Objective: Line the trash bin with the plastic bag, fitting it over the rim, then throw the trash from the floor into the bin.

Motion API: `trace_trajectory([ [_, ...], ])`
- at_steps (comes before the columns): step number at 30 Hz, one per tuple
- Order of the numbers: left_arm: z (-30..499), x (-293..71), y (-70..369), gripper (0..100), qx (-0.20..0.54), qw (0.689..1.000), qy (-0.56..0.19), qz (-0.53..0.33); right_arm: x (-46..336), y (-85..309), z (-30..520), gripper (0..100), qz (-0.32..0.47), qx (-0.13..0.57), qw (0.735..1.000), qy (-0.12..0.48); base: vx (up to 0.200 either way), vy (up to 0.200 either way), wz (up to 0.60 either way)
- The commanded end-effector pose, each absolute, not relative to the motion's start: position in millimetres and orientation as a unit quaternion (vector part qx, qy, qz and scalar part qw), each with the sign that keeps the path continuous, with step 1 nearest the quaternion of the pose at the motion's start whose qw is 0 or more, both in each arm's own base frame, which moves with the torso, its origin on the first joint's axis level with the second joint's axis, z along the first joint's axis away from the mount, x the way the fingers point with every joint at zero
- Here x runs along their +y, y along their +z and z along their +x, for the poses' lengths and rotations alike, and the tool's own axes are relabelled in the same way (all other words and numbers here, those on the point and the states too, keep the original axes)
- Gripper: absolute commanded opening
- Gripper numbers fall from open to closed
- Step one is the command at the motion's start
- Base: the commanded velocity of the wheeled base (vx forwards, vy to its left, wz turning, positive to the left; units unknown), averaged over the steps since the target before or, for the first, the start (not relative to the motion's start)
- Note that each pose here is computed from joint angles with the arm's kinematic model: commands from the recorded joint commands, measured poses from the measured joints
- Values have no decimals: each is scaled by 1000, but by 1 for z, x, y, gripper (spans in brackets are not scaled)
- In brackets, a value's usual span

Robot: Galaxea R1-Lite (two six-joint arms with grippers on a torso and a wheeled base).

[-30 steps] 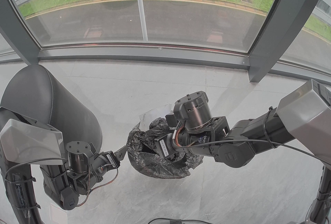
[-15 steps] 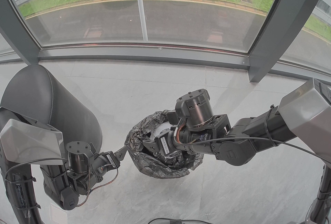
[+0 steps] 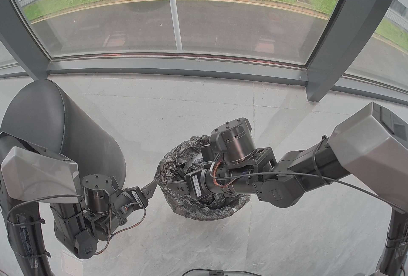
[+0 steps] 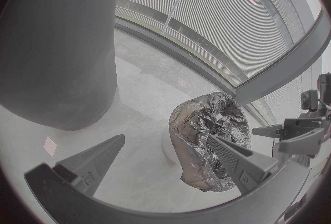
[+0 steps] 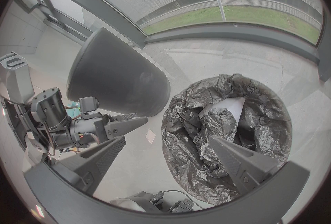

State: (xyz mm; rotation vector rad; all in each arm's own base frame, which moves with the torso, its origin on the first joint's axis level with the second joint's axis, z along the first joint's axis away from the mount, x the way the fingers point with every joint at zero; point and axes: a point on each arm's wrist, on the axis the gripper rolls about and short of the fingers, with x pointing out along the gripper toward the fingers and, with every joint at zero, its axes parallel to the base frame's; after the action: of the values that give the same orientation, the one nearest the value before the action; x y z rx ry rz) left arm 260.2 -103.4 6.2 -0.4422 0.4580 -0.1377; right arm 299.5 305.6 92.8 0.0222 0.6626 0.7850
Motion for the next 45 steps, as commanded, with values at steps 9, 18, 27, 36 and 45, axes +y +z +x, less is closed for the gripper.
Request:
trace_trajectory([
  [9,260,-104,3,100,231,946,-68,-216,310,40,346,100,31,325,871,368,0,0,0],
  [18,261,-105,0,100,234,946,-66,-214,306,14,377,100,41,330,874,355,0,0,0],
  [27,261,-105,-2,100,237,945,-66,-214,306,-1,386,100,42,334,875,348,0,0,0],
  [36,262,-105,-6,100,242,945,-64,-212,303,2,389,100,45,331,878,343,0,0,0],
  [45,260,-105,-2,100,237,946,-65,-213,288,80,350,100,66,303,881,357,0,0,0],
])
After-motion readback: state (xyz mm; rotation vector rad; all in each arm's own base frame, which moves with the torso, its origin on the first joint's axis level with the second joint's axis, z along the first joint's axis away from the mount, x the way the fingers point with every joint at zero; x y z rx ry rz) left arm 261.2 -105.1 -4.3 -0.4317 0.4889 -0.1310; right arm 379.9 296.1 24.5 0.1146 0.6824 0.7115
